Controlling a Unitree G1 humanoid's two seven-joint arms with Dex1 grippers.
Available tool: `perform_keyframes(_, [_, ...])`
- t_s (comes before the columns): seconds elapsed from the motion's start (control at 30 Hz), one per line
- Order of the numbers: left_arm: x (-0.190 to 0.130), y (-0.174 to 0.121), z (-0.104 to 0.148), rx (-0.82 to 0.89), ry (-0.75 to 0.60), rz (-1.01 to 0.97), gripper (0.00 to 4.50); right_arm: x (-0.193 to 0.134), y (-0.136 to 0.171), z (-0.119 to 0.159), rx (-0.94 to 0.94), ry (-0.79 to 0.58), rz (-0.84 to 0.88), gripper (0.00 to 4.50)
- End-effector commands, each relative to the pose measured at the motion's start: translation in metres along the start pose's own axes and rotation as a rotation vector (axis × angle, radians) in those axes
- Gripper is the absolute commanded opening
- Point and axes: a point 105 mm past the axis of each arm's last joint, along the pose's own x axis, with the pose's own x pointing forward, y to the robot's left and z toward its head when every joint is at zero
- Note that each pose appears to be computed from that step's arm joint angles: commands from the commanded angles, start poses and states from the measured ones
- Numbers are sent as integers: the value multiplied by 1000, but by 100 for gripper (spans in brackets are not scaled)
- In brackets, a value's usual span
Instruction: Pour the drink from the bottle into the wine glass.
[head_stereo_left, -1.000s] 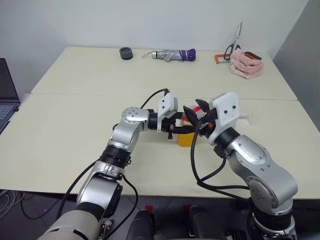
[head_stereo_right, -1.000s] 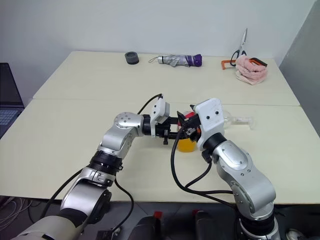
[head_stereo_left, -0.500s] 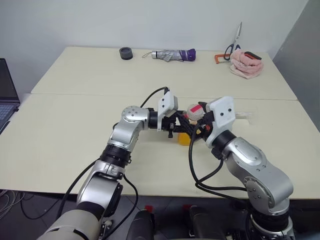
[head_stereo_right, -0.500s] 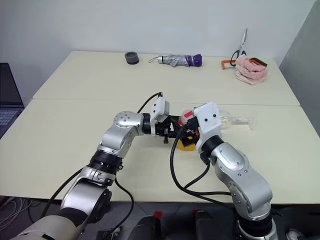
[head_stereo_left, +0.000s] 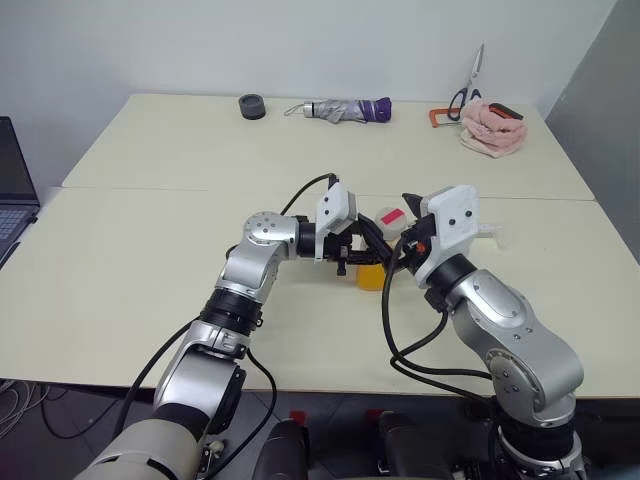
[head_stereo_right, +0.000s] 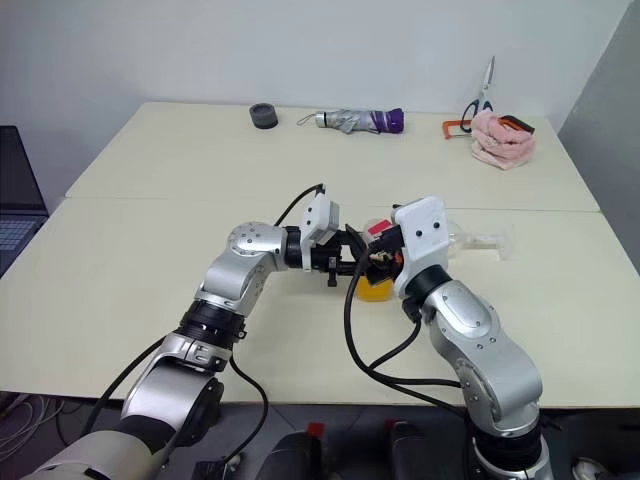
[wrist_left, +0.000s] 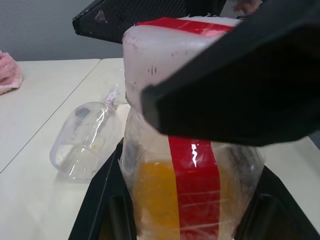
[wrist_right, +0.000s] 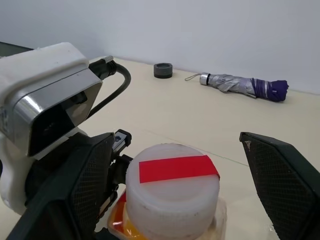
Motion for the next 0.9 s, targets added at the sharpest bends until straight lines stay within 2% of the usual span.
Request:
perform_keyframes(0.03, [1,3,21,65,-58,4,179,-2,0,12,-11,-61,-8,364])
perform_keyframes(0.2, [0,3,21,63,-57,3,179,-1,2,12,-20,-64,12,188])
perform_keyframes(0.37, [0,3,22,64,-57,-6,179,-2,14,12,-32,-82,160,189])
perform_keyframes(0.4, [0,2,23,65,-58,-18,178,-5,18,12,-38,-95,256,189])
perform_keyframes(0.47, [0,0,25,65,-60,-37,178,-7,16,13,-56,-115,377,189])
perform_keyframes(0.6, [-1,-6,30,70,-68,-94,178,-4,-4,8,-71,-53,561,189])
perform_keyframes(0.83, [-4,-6,32,78,-66,-103,178,-5,-18,2,-50,25,665,189])
perform_keyframes(0.9, [-5,-5,31,77,-65,-96,178,-4,-24,5,-38,9,625,265])
